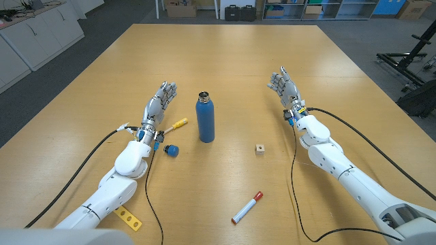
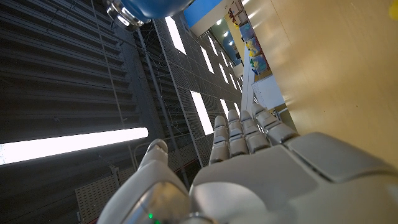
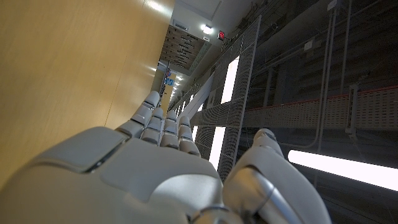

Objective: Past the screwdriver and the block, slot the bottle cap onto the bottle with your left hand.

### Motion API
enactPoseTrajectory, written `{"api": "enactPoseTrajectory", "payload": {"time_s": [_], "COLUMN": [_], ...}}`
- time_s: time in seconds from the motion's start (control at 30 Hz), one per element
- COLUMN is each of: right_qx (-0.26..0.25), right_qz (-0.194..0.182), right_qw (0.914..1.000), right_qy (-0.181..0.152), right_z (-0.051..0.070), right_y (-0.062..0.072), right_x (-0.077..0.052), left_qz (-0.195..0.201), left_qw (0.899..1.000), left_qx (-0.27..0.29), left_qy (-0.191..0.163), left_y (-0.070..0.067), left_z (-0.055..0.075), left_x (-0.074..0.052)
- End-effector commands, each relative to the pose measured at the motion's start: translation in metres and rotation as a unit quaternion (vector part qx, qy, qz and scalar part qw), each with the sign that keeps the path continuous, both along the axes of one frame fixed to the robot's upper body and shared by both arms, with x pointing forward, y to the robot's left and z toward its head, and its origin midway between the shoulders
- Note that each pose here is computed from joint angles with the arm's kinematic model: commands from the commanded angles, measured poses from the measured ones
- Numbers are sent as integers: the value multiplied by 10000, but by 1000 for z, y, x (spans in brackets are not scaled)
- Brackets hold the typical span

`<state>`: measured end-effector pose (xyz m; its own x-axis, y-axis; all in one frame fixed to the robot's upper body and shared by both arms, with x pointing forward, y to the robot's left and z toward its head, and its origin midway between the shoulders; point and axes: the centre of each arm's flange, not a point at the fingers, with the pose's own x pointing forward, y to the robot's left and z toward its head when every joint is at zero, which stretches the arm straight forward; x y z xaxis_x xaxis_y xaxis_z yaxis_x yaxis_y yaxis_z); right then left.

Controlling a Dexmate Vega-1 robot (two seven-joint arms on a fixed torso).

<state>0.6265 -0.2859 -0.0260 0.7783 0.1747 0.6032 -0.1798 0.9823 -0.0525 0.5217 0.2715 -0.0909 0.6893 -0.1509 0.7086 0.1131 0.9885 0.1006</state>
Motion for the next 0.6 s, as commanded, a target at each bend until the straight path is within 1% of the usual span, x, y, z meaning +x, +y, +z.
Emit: {"api": "enactPoseTrajectory", "payload": {"time_s": [0.03, 0.23, 0.6], "right_qx": [-35, -76, -110], "right_qz": [16, 22, 27], "right_qw": [10000, 10000, 9999], "right_qy": [-4, 0, 9], "right_z": [1, 1, 1], "right_y": [3, 6, 9], "right_x": [0, 0, -2], "left_qz": [54, 33, 67], "left_qw": [10000, 9998, 9995], "left_qx": [25, 106, 159], "left_qy": [10, 147, 278], "left_y": [-1, -1, 9], "left_z": [-9, -15, -25], "left_x": [-15, -20, -33]}}
